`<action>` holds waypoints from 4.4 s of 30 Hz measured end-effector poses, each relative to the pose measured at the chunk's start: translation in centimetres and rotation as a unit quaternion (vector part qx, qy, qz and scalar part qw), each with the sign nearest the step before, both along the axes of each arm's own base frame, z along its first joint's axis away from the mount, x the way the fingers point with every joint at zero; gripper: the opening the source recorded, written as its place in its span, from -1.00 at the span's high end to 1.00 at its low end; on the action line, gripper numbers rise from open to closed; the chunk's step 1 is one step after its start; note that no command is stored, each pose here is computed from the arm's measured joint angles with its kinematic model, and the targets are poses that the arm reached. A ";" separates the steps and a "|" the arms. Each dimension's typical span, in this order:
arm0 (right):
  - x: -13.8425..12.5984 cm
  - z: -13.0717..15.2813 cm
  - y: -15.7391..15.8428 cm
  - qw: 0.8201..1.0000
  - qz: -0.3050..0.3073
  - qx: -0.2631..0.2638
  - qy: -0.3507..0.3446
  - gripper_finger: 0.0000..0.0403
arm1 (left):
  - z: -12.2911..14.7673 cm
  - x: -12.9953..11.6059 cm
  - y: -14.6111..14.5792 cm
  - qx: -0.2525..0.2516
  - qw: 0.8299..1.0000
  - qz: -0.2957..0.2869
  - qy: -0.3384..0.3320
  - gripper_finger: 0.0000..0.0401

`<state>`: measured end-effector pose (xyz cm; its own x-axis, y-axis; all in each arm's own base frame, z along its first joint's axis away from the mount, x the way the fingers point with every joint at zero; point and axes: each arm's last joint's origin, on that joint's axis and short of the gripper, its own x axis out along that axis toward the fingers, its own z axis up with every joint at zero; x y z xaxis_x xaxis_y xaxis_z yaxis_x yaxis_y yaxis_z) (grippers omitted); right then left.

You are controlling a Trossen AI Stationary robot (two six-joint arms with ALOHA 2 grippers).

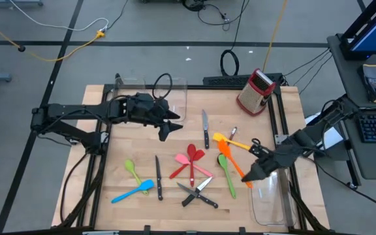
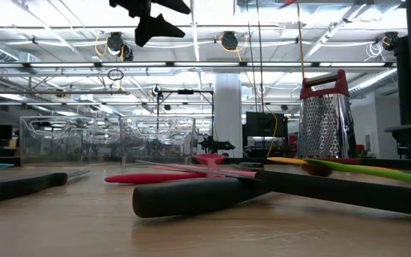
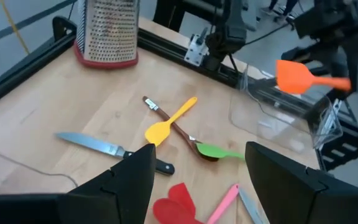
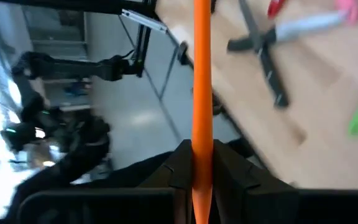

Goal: Pick & Place Kitchen Items
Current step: Put the orange spatula into the bottom transparent bin, then put the yellow spatula into the bottom transparent bin

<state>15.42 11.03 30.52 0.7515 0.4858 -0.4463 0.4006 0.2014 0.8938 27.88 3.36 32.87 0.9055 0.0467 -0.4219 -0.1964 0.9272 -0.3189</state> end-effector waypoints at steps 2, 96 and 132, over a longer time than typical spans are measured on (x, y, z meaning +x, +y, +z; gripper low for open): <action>-0.8 0.0 0.5 0.999 -0.002 0.036 0.032 0.86 | 0.0 0.0 -0.2 0.006 1.000 -0.006 0.000 -0.26; -7.2 -7.5 7.3 0.910 0.038 -0.095 0.401 0.74 | 0.2 0.2 -0.9 -0.024 1.000 -0.010 -0.013 -0.26; -7.0 -7.4 7.5 0.919 0.062 -0.097 0.377 0.15 | 0.2 0.2 -0.9 -0.017 1.000 -0.014 -0.013 -0.26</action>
<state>8.40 18.54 23.16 0.1370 0.4036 -0.9046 0.8543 0.4142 0.3142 28.10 2.44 33.06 0.9166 0.0077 -0.3997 -0.1625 0.9207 -0.3548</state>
